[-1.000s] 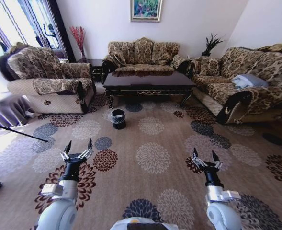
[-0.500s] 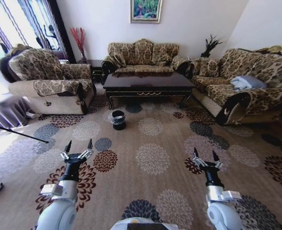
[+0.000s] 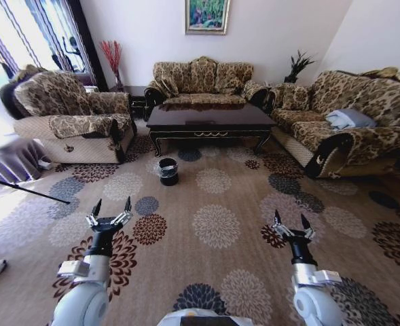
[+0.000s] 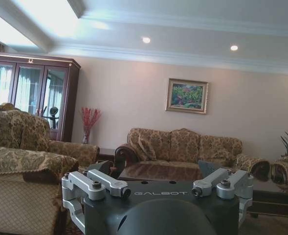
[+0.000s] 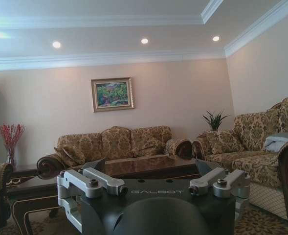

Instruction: Move to the front of the table and pick up the trash from the floor, then place it into the trash bin.

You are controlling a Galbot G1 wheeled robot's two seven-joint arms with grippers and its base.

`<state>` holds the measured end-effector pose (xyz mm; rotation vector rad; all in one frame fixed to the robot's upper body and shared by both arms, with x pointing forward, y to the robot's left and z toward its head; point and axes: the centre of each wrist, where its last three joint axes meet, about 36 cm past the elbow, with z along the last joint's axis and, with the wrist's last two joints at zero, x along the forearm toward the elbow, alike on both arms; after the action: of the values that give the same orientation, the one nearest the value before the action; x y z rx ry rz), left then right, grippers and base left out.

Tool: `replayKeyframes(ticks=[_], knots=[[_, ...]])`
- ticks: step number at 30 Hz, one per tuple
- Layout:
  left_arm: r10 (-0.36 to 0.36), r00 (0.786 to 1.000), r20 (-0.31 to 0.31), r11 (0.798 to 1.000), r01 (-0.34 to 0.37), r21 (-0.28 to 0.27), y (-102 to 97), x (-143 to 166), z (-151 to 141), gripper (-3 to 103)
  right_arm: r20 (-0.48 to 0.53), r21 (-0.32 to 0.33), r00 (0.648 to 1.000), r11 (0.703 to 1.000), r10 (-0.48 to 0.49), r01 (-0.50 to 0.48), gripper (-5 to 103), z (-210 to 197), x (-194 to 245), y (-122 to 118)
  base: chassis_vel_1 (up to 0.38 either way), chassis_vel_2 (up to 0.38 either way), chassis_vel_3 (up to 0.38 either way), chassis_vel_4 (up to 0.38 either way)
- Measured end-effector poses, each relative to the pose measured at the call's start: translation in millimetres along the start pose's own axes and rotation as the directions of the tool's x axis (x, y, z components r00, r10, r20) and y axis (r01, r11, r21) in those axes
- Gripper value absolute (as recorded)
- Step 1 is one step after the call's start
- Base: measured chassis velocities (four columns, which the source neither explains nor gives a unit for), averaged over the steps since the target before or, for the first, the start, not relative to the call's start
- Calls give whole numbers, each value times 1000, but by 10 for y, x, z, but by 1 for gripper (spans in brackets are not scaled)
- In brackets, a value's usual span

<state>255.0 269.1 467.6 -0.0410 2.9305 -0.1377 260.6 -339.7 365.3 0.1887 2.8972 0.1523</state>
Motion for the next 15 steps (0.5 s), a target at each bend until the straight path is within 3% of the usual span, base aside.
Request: replayKeyframes(ticks=[15], knots=[[1,1000,1,1000,-1,2,-2,-8,11,100,9,-5,1000,1000,-13,13,100,4,15,12,0,0,0,0]])
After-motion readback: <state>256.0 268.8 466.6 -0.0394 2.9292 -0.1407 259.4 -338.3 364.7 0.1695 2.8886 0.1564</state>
